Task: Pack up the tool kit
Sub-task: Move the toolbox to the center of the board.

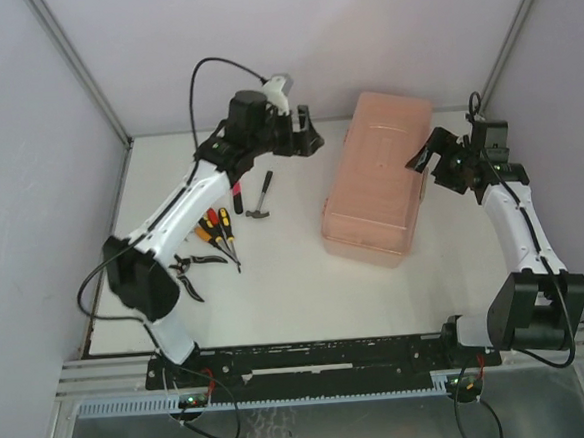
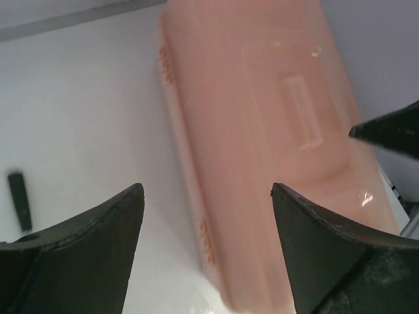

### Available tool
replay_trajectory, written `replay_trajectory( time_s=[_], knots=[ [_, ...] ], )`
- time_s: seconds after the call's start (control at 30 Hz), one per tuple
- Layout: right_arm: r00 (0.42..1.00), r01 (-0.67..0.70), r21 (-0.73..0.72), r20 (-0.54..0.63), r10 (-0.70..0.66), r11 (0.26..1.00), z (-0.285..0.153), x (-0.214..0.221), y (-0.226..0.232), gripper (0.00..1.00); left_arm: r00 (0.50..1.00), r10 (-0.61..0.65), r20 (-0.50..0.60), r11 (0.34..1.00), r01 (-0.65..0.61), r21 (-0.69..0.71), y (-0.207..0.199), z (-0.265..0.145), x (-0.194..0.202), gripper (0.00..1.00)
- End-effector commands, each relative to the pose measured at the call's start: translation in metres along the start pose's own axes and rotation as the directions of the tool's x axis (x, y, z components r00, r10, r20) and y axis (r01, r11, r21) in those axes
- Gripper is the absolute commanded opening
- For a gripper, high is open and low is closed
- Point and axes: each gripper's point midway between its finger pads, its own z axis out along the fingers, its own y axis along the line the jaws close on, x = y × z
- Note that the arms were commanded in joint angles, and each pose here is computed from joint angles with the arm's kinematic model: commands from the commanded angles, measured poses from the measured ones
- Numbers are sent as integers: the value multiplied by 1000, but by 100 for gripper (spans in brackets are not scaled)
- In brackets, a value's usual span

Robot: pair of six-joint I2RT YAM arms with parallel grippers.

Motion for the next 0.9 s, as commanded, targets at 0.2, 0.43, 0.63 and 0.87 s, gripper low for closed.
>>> replay_trajectory(
  time_s=[0.2,0.43,0.63,0.87],
  knots=[
    [999,19,-75,-49,-23,997,15,17,4,91,986,19,-166,982,12,188,-63,71,16,82],
    [994,51,-200,-88,-70,978,9,50,18,91,962,42,-271,946,49,319,-88,66,75,76],
    [990,65,-311,-101,-101,948,-5,80,36,91,961,67,-267,931,36,364,-111,39,96,70],
    [987,113,-285,-81,-142,952,-34,110,37,91,960,70,-270,936,31,351,-108,-2,122,70]
  ],
)
